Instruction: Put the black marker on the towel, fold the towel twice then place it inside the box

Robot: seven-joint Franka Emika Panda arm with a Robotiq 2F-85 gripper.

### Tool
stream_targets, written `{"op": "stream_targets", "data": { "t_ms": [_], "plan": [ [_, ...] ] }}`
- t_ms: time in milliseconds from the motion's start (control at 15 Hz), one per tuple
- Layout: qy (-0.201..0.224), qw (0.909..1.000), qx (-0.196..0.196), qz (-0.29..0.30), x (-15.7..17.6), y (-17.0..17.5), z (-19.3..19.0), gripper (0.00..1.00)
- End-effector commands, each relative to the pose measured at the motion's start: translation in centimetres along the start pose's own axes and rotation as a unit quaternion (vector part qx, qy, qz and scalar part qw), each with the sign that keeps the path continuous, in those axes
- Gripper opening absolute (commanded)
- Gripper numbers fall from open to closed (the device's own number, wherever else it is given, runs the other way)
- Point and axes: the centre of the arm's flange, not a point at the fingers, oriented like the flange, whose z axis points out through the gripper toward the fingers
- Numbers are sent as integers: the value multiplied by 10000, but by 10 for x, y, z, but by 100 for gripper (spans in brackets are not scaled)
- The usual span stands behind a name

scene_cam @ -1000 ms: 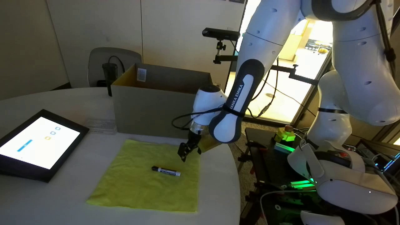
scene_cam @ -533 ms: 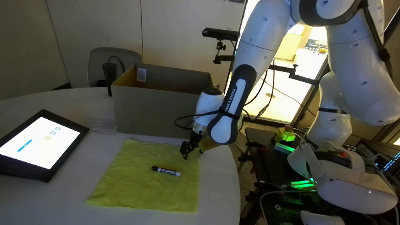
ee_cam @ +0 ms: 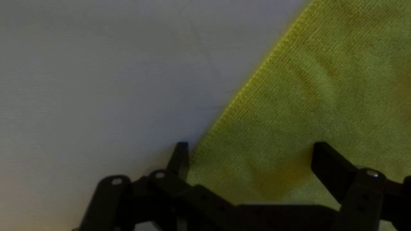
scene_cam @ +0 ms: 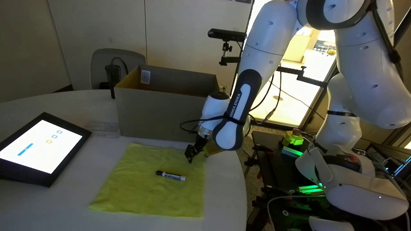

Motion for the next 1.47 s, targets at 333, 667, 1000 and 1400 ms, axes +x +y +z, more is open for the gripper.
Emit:
{"op": "stream_targets", "data": {
  "t_ms": [333, 667, 1000, 1400],
  "plan": [
    [262, 9996, 54, -15, 1, -6, 4, 54],
    [270, 9995, 171, -79, 5, -18, 3, 16],
    [179, 9989, 403, -165, 4, -36, 3, 8],
    [26, 9956, 814, -455, -9, -61, -11, 7]
  ]
}}
